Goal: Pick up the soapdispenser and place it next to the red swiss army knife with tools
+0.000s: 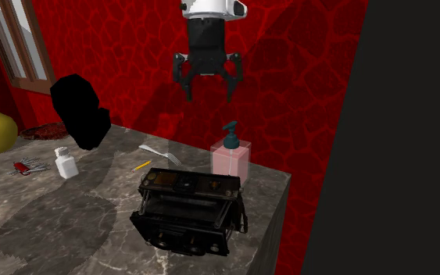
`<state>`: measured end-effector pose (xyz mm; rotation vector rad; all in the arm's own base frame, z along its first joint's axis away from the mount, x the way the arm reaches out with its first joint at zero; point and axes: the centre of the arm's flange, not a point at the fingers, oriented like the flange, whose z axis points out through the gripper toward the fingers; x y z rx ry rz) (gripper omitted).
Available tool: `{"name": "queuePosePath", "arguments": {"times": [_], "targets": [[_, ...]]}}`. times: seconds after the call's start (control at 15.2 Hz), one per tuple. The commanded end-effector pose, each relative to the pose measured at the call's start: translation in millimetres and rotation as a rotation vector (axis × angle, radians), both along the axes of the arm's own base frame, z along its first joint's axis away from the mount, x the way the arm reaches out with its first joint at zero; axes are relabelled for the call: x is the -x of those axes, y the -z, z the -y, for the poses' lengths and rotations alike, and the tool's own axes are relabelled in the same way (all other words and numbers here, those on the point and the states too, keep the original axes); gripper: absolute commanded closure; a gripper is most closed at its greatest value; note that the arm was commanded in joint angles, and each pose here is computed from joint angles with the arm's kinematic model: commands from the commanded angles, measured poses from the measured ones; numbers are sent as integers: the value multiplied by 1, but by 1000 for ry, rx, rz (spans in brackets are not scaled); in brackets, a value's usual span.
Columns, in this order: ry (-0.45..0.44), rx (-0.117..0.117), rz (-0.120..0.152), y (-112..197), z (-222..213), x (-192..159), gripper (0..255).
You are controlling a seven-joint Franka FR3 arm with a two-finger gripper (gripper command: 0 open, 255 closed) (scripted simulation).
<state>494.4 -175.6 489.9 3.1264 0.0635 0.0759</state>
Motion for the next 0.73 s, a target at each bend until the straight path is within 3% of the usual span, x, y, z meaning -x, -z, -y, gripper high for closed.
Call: {"name": "queuePosePath", "arguments": {"times": [0.0,0.26,0.66], "targets": [[-1,-12,-7,17,19,-18,0],[-2,-38,-21,45,55,-52,0],[-2,-41,-23,74,57,-56,0]]}}
